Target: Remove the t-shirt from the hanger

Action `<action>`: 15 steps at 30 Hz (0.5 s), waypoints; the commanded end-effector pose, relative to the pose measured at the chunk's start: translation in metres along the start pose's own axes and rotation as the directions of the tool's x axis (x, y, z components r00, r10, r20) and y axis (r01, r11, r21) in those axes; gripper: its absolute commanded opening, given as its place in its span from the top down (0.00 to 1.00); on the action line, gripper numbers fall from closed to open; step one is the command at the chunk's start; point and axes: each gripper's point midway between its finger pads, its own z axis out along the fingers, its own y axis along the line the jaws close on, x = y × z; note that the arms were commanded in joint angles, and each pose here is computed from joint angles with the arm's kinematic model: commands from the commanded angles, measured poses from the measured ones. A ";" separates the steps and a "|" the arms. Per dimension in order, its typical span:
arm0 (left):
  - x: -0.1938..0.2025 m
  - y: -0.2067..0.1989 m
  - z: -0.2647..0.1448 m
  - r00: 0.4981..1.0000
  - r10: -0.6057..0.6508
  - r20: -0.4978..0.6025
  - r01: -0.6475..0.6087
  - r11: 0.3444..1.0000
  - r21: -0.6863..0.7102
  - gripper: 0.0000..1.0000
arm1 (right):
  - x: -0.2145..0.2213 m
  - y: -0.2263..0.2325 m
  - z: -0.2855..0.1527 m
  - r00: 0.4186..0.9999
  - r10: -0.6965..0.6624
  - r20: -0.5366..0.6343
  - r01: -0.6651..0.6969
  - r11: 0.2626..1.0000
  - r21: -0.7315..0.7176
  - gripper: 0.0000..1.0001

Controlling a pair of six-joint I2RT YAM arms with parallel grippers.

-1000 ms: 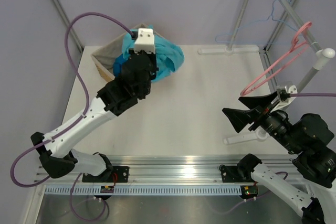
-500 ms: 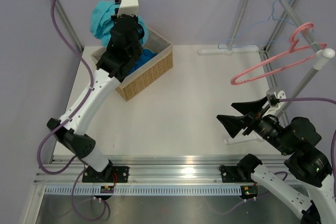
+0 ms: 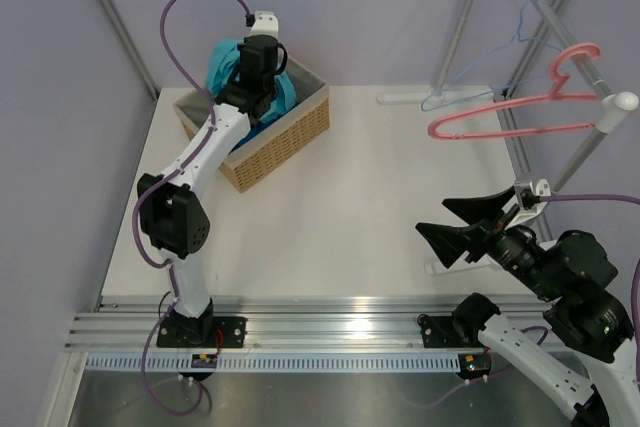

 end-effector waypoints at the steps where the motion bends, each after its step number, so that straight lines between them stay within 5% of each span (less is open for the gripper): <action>1: -0.005 -0.014 0.014 0.998 -0.047 0.029 0.046 0.998 0.048 1.00 | -0.007 0.007 -0.003 0.999 -0.007 0.033 0.008 0.999 -0.037 0.01; 3: 0.006 -0.017 0.018 0.999 -0.033 0.011 0.033 0.998 0.046 1.00 | -0.006 0.009 -0.004 0.999 -0.007 0.033 0.009 0.999 -0.047 0.00; 6: 0.015 -0.019 0.019 1.000 -0.025 -0.007 0.026 0.999 0.047 0.37 | -0.007 0.009 -0.005 0.999 -0.008 0.040 0.010 0.999 -0.048 0.00; 8: 0.014 -0.015 0.016 1.000 -0.020 -0.008 0.021 0.999 0.045 0.17 | -0.007 0.010 -0.005 0.999 -0.009 0.037 0.011 0.999 -0.051 0.00; 12: 0.017 -0.016 -0.011 0.993 -0.111 -0.037 0.115 0.986 0.122 0.01 | -0.016 0.002 -0.011 0.999 -0.015 0.050 0.015 1.000 0.013 0.01; 15: -0.004 -0.018 -0.049 0.979 -0.202 -0.016 0.199 0.945 0.260 0.01 | -0.024 -0.009 -0.017 0.997 -0.021 0.076 0.015 0.996 0.083 0.00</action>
